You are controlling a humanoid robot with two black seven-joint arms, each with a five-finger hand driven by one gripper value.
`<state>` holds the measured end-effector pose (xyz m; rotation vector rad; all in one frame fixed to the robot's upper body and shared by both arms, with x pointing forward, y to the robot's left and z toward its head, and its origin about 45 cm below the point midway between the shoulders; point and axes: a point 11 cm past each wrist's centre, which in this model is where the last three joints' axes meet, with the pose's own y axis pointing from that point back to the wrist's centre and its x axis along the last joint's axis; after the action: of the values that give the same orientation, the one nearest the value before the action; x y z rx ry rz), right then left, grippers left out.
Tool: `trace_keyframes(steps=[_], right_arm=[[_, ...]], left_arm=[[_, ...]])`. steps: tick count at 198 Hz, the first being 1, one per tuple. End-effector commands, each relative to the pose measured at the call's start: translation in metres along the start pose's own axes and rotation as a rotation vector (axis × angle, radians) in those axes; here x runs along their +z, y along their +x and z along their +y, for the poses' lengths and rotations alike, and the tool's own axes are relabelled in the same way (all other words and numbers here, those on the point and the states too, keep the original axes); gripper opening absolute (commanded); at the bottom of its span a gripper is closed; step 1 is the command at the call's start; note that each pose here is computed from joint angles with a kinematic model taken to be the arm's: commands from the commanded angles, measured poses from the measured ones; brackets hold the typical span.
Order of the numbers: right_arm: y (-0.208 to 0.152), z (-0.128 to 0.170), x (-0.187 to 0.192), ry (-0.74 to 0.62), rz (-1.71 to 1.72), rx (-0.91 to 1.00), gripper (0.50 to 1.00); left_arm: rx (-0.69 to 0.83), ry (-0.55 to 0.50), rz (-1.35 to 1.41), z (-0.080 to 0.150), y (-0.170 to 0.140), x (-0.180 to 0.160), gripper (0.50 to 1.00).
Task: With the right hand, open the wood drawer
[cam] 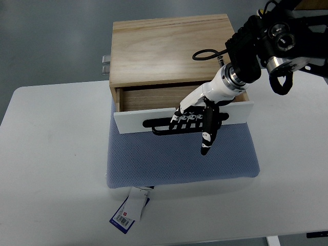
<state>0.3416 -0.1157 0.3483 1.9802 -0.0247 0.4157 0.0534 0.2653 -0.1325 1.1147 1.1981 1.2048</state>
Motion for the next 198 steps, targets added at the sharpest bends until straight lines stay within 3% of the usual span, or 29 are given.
trace_keyframes(steps=[1, 137, 188, 189, 198], right_arm=[[-0.005, 0.003, -0.002, 0.015, -0.004, -0.017, 0.942], [-0.014, 0.041, -0.032, 0.115, 0.018, -0.009, 0.942], [0.023, 0.082, -0.042, 0.186, 0.001, 0.150, 0.944], [0.044, 0.102, -0.038, 0.220, -0.047, 0.232, 0.942], [0.064, 0.123, -0.032, 0.254, -0.109, 0.322, 0.944]], left_arm=[[0.000, 0.000, 0.000, 0.000, 0.000, 0.000, 1.000], [0.001, 0.000, 0.002, 0.000, 0.001, 0.000, 1.000], [0.003, -0.001, 0.005, 0.000, 0.001, 0.000, 1.000], [0.003, -0.001, 0.005, 0.000, 0.001, 0.000, 1.000], [0.004, -0.001, 0.005, 0.000, 0.002, 0.000, 1.000]])
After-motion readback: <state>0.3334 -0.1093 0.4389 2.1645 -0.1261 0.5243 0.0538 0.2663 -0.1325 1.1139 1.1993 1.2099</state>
